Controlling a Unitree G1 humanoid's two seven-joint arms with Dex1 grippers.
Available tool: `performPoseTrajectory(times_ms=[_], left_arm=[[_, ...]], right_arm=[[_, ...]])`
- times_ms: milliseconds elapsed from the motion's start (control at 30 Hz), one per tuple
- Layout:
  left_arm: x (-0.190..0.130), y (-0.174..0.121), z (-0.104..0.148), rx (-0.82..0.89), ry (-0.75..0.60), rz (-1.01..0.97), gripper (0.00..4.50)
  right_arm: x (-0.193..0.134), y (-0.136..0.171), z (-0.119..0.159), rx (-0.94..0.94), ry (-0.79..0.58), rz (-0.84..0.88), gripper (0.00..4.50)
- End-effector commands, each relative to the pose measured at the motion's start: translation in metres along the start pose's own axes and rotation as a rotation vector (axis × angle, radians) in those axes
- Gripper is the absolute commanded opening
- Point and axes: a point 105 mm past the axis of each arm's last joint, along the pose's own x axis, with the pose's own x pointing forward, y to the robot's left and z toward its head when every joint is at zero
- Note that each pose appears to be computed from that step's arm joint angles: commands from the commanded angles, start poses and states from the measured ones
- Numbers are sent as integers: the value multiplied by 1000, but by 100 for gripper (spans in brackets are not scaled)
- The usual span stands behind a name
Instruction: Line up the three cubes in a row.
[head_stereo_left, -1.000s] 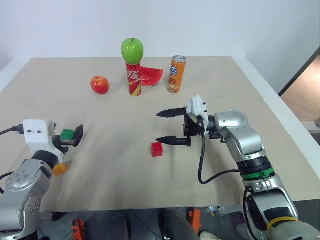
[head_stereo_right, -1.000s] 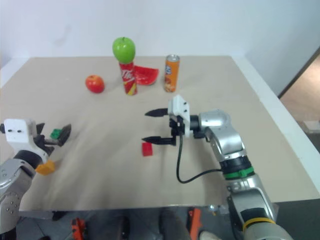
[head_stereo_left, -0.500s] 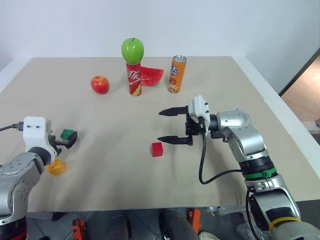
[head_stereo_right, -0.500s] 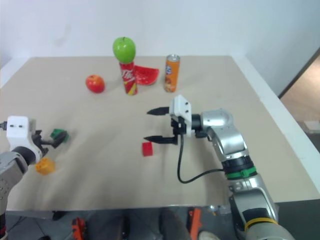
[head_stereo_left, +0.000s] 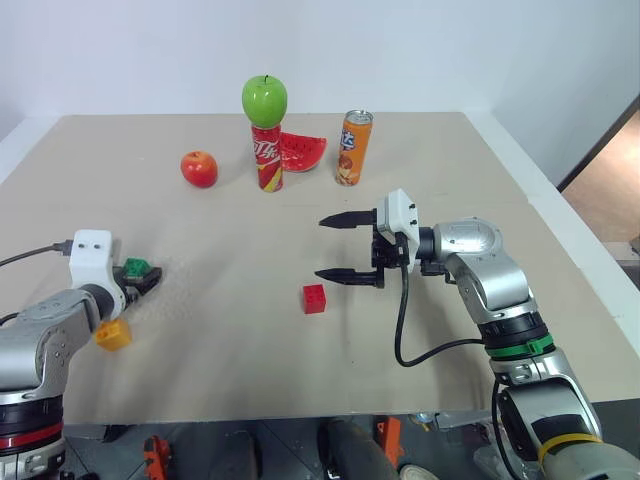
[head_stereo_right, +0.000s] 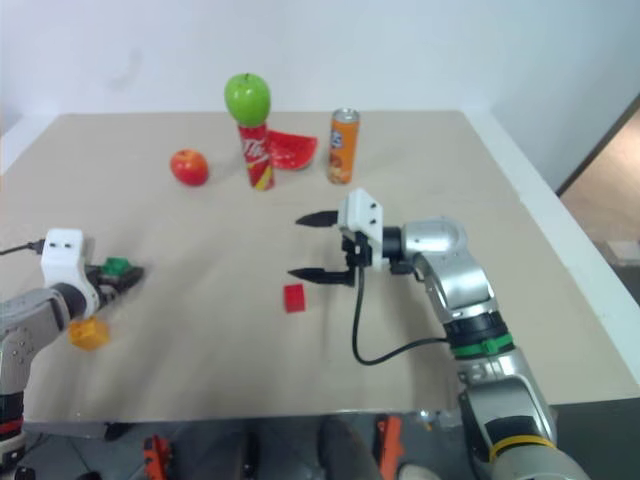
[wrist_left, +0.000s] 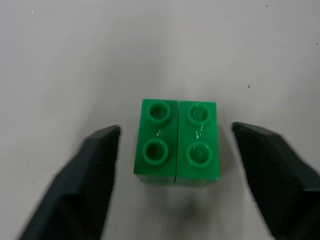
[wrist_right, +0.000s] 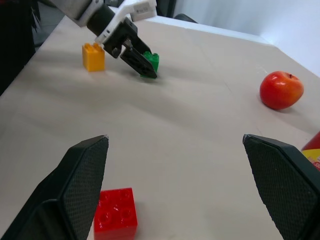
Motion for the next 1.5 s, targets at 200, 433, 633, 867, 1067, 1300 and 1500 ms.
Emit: performPoseTrajectory(times_ms=[200, 433, 633, 867, 1067, 1300, 1500], left_arm=[[1, 2, 14, 51, -41, 11, 134], [-5, -12, 27, 186, -55, -62, 134], [-29, -88, 50, 462, -174, -480, 134], [-45, -129, 36, 713, -232, -910, 134], [-35, -127, 30, 728, -226, -1104, 134], [-25, -144, 20, 767, -215, -1238, 134], [-19, -162, 15, 813, -237, -1270, 134]], right_arm=[[0, 14, 27, -70, -116, 108, 450], [0, 15, 23, -75, -95, 114, 450], [0, 14, 21, -80, -70, 113, 450], [2, 12, 20, -91, -60, 103, 450], [0, 12, 16, -93, -35, 98, 450], [-7, 17, 9, -53, -17, 87, 450], [-9, 20, 5, -28, -3, 84, 450]])
